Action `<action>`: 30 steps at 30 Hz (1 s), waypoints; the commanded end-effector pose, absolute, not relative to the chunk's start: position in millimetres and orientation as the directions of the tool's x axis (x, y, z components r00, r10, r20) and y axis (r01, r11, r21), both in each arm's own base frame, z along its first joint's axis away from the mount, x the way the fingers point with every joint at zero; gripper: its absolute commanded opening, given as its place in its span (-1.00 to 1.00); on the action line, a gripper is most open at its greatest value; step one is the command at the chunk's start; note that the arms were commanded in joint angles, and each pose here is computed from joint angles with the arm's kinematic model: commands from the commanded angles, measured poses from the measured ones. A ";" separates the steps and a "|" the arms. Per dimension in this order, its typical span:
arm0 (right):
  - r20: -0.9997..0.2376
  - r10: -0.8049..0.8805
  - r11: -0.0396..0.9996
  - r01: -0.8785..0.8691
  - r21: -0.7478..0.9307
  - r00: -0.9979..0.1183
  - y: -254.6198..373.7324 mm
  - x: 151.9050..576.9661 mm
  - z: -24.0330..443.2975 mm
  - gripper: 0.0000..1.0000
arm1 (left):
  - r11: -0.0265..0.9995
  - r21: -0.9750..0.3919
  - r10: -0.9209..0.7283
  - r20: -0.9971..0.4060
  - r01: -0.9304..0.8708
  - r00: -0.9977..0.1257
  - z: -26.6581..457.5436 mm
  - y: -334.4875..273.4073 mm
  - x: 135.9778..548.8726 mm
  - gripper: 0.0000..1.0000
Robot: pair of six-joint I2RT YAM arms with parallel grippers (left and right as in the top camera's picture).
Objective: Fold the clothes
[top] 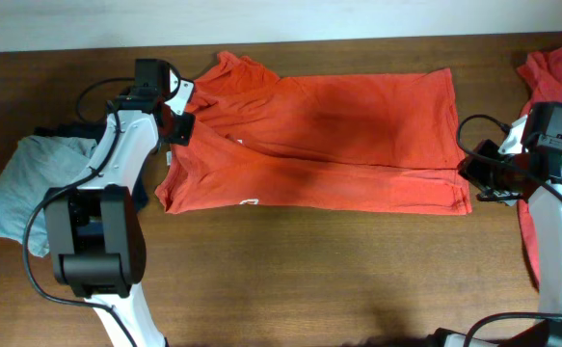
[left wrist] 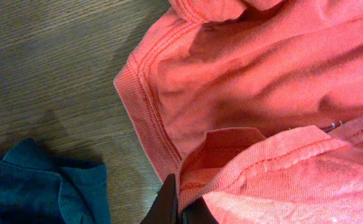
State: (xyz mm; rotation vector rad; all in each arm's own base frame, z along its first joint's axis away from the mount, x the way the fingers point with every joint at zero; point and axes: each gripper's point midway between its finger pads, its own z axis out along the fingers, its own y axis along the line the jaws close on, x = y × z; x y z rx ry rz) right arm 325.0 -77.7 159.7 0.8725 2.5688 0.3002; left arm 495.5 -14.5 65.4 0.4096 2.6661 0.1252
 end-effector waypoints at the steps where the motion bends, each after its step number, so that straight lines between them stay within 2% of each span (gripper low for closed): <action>1: -0.332 0.616 0.786 0.531 0.316 -0.715 -82.5 325.4 165.0 -0.14 | 0.946 0.149 0.323 -0.369 0.288 -0.872 41.6 -14.3 496.2 -0.99; 5: -0.332 0.616 0.786 0.531 0.316 -0.715 -82.5 325.4 165.0 -0.14 | 0.946 0.142 0.324 -0.337 0.292 -0.884 24.9 -13.8 493.4 -0.92; 9: -0.331 0.616 0.786 0.531 0.316 -0.715 -82.4 325.4 164.9 -0.14 | 0.945 0.177 0.322 -0.343 0.276 -0.882 28.7 -7.5 497.9 -0.23; 10: -0.329 0.616 0.786 0.531 0.316 -0.715 -82.2 325.0 164.8 -0.14 | 0.943 0.197 0.321 -0.340 0.267 -0.884 31.3 -3.8 499.3 -0.13; 14: -0.324 0.617 0.785 0.533 0.315 -0.717 -81.7 323.6 164.1 -0.14 | 0.936 0.252 0.319 -0.318 0.244 -0.893 58.9 7.1 500.8 0.05; 17: -0.324 0.617 0.785 0.533 0.315 -0.717 -81.7 323.6 164.1 -0.14 | 0.952 0.217 0.284 -0.348 0.217 -0.893 102.8 0.2 500.6 0.04; 21: -0.324 0.617 0.785 0.533 0.315 -0.717 -81.7 323.6 164.1 -0.14 | 0.963 0.160 0.259 -0.321 0.217 -0.911 141.6 -20.4 472.7 -0.31; 27: -0.322 0.617 0.785 0.534 0.314 -0.718 -81.6 323.2 163.9 -0.14 | 0.970 0.105 0.231 -0.146 0.217 -0.962 125.7 -45.6 421.1 -0.68; 30: -0.322 0.617 0.785 0.534 0.314 -0.718 -81.6 323.2 163.9 -0.14 | 0.972 0.095 0.220 -0.056 0.214 -0.974 98.9 -56.9 396.6 -0.70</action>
